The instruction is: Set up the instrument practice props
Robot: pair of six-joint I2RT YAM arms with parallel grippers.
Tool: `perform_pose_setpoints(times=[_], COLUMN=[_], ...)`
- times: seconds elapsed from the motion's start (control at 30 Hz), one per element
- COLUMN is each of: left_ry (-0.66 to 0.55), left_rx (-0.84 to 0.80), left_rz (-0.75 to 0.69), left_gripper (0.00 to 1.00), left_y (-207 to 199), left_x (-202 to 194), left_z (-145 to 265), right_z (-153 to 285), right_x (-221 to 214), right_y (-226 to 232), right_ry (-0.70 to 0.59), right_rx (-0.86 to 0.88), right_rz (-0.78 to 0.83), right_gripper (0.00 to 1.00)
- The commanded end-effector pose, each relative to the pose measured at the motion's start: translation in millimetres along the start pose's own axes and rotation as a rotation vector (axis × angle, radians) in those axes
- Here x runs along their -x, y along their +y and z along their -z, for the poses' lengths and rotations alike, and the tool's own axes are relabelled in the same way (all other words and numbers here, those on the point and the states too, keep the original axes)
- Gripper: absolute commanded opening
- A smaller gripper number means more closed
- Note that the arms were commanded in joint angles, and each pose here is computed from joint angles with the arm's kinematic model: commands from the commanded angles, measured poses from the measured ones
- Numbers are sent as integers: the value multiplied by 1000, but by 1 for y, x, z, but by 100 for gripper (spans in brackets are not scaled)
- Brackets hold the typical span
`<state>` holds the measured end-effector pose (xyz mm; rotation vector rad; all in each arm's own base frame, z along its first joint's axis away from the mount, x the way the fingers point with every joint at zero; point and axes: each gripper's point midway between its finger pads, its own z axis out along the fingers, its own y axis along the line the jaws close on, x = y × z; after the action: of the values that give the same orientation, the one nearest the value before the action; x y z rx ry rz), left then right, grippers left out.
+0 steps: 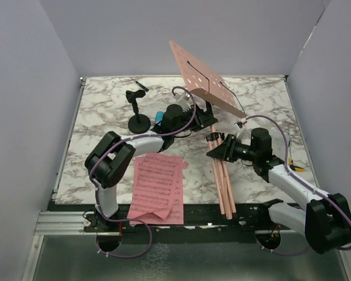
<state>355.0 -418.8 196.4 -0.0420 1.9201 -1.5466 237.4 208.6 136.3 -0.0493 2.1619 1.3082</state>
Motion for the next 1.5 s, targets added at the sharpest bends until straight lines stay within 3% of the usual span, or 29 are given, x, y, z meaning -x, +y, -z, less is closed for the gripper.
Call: perform_pose_setpoints(times=[0.0,0.37,0.63,1.13,1.37,1.47], left_ry=[-41,3,-104,-232,-283,-318], left_rx=[-210,-401,-393,-448,-449,-447], left_rz=[-245,-491,-789,-1056,-1162,-1211], left_gripper=[0,0,0,0,0,0], left_y=[-94,-160,-167,-205,-215,-223], left_x=[15,-7,-6,10,14,18], left_z=[12,29,52,80,84,87], right_z=[5,6,8,16,15,14], right_x=[57,77,97,148,161,165], right_y=[40,52,63,79,77,77], right_ry=[-175,-212,-255,-436,-478,-478], right_rx=[70,83,79,15,-11,-19], right_rz=[266,395,486,490,451,445], right_gripper=[0,0,0,1,11,25])
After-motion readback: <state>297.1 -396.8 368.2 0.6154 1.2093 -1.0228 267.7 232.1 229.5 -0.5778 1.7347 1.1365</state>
